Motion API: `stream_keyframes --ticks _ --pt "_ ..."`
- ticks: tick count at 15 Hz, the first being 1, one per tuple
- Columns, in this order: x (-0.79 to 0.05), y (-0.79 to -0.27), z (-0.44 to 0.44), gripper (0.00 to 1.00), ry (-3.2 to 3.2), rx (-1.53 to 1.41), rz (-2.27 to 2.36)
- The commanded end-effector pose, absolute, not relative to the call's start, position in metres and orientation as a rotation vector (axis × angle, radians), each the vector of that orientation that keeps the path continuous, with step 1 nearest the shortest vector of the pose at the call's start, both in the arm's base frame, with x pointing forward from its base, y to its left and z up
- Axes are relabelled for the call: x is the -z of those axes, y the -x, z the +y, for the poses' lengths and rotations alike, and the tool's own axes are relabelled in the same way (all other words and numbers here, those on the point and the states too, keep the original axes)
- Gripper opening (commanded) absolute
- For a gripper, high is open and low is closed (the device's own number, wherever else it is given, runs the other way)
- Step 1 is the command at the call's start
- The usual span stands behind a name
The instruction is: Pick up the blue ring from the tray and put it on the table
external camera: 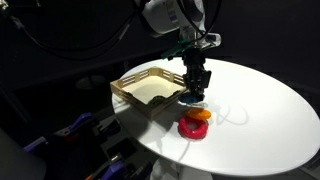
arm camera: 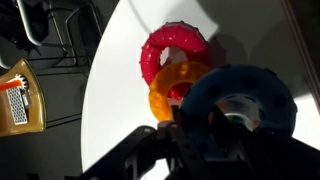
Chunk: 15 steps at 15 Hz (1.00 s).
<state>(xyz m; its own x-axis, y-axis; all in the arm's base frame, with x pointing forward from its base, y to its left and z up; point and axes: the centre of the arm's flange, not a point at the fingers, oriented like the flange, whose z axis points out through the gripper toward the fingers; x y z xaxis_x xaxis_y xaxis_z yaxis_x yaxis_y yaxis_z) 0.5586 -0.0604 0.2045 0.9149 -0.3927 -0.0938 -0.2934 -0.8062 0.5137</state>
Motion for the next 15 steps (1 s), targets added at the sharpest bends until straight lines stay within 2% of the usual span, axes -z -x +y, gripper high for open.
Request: stream_keyframes --ticks 1,7,10,15 --pt "-0.2006 -0.5547 -0.0565 0.1 -2.544 0.266 -0.49" --pt "-0.1926 -0.5531 -0.051 0.12 -2.545 0.283 -0.473" --pt "-0.1928 -0.553 -0.0497 0.6 -2.547 0.286 -0.468" --pt "-0.1951 -0.5521 -0.0498 0.98 -2.554 0.29 -0.469"
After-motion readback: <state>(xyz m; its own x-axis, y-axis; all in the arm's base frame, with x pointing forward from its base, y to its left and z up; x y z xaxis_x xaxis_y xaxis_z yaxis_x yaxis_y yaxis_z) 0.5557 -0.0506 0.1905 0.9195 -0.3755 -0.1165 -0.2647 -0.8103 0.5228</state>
